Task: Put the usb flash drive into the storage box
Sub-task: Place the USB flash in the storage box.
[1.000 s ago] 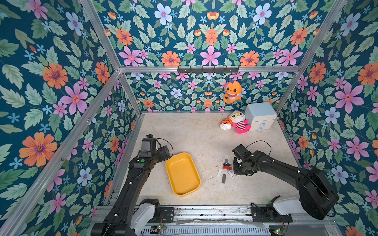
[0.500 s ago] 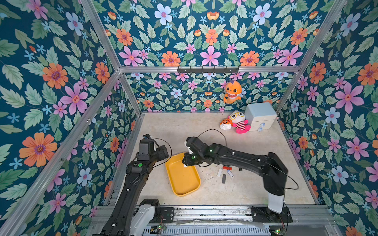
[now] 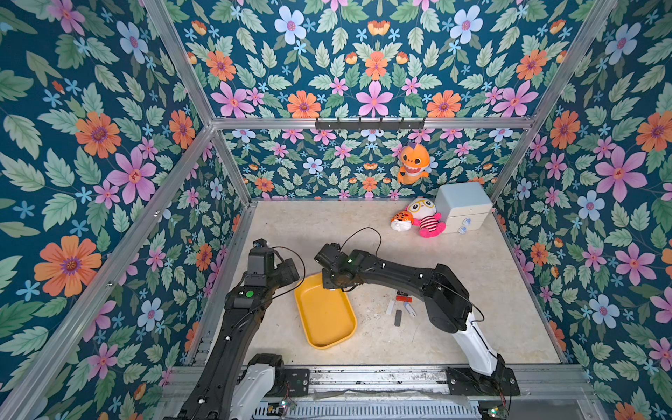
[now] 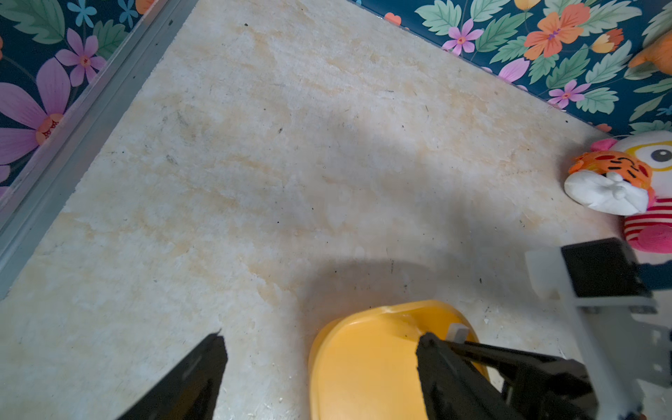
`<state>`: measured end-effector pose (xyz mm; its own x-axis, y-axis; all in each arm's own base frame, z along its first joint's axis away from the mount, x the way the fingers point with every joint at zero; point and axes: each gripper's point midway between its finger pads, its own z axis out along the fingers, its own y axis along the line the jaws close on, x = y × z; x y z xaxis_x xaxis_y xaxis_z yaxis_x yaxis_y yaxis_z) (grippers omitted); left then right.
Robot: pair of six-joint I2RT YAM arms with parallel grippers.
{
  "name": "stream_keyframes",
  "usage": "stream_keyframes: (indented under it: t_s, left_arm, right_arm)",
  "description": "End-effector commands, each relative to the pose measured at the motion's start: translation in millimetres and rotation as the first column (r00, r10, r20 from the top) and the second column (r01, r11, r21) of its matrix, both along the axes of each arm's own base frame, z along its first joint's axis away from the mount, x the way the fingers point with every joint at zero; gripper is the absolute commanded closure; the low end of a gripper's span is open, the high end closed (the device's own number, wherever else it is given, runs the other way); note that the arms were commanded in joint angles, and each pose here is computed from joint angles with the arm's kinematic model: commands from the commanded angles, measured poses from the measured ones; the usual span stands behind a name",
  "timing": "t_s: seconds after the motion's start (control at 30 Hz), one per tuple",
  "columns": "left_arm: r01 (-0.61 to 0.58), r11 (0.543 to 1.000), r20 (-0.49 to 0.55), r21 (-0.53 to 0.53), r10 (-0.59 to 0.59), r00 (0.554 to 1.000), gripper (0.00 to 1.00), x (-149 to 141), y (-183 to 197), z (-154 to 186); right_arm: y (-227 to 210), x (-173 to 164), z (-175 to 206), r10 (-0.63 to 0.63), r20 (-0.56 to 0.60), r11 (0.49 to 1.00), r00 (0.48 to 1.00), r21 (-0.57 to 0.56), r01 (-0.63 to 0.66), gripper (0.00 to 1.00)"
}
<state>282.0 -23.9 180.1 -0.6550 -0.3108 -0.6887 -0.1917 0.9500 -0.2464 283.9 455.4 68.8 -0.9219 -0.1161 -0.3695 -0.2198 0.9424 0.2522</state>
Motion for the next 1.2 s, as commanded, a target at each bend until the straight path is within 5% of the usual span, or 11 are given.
stream_keyframes:
  t_s: [0.0, 0.53, 0.77, 0.9, 1.03, 1.17]
  left_arm:
    - [-0.007, 1.000, -0.012, 0.000, 0.007, 1.000, 0.13, -1, 1, -2]
    - [-0.011, 1.000, -0.013, 0.002, 0.011, 1.000, 0.13, -1, 1, -2]
    - [-0.009, 1.000, -0.010, 0.002, 0.009, 1.000, 0.13, -1, 1, -1]
    - [-0.007, 1.000, 0.001, -0.001, 0.007, 1.000, 0.13, -1, 0, 1]
    - [0.119, 0.992, 0.034, -0.044, -0.118, 0.992, 0.12, -1, -24, 7]
    - [0.149, 0.988, 0.053, -0.032, -0.147, 0.988, 0.17, -2, -31, 14]
  right_arm:
    - [-21, 13, 3, -0.094, 0.056, 0.994, 0.994, -0.045, 0.096, 0.92]
    - [69, -15, -21, 0.050, -0.085, 0.984, 0.995, 0.178, -0.034, 0.88]
    - [78, -18, -29, 0.077, -0.109, 0.979, 0.991, 0.198, -0.054, 0.67]
    - [70, -16, -7, 0.085, -0.065, 0.979, 0.994, 0.192, -0.071, 0.52]
    - [44, -17, 43, 0.099, 0.032, 0.973, 0.995, 0.205, -0.103, 0.51]
    - [-27, -13, 100, 0.055, 0.202, 0.980, 0.978, 0.176, -0.091, 0.50]
